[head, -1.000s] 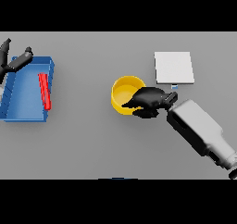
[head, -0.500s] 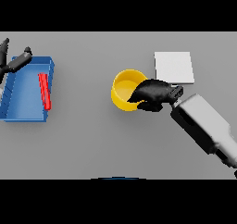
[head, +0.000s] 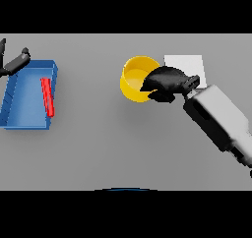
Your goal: Pick up the red beaker and tilt it to pour out 1 green nut into yellow bowl. Pick up the yellow bowl and place it on the metallic measuring scale.
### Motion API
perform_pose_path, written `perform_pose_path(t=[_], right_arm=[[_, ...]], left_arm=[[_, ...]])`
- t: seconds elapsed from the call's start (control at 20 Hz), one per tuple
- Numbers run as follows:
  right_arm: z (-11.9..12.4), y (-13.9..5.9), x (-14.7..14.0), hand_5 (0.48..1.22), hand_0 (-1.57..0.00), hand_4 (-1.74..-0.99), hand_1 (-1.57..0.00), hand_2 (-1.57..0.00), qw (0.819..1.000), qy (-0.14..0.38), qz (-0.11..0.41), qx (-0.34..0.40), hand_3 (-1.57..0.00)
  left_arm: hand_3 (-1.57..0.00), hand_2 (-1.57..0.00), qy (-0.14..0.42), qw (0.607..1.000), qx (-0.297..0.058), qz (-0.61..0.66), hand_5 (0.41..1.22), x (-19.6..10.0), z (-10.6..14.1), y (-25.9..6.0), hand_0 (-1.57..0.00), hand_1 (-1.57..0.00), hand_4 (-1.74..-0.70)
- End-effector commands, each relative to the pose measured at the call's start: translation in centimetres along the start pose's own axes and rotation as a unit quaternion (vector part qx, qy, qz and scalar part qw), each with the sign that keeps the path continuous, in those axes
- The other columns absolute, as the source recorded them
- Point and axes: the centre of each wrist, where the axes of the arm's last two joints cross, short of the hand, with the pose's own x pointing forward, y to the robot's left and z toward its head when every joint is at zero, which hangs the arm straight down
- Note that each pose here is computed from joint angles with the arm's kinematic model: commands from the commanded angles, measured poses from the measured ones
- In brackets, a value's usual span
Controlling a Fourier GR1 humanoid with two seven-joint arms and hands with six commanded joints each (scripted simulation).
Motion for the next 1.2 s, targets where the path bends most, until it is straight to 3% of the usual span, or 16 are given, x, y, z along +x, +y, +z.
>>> perform_pose_path(t=[0.0,0.25,0.55,0.6,0.75,1.15], right_arm=[[0.4,-0.1,-0.6,1.22,-1.49,-1.723,-1.54,-1.57,1.0,0.007,0.003,-0.002,-1.3],[1.3,-1.6,-3.3,1.221,-1.54,-1.726,-1.56,-1.57,0.997,0.065,0.008,-0.027,-1.42],[1.7,-2.0,-6.3,1.221,-1.56,-1.723,-1.57,-1.57,0.994,0.104,0.008,-0.031,-1.27],[1.7,-2.2,-6.5,1.221,-1.57,-1.725,-1.55,-1.57,0.994,0.101,0.008,-0.03,-1.33],[2.1,-0.7,-9.3,1.221,-1.54,-1.727,-1.46,-1.53,0.985,0.167,-0.015,-0.033,-1.45],[2.4,1.2,-12.2,1.221,-1.45,-1.73,-1.28,-1.38,0.979,0.201,-0.037,-0.021,-1.55]], left_arm=[[0.0,0.0,-0.001,1.0,-0.005,-0.003,0.751,-0.3,0.0,-0.3,0.0,0.0,-0.79],[0.0,0.0,-0.002,1.0,-0.003,0.005,0.755,0.2,0.0,-0.1,0.0,0.0,-0.8],[0.0,0.0,0.0,1.0,-0.003,0.003,0.753,0.2,-0.1,0.0,0.0,0.0,-0.8],[0.0,0.0,-0.001,1.0,-0.004,0.009,0.752,0.2,0.0,0.0,0.0,0.0,-0.81],[0.0,0.0,0.009,1.0,0.001,0.012,0.762,0.6,0.2,0.3,0.0,0.0,-0.82],[0.0,0.0,0.026,1.0,0.002,0.013,0.783,0.4,0.7,0.4,0.0,0.0,-0.85]])
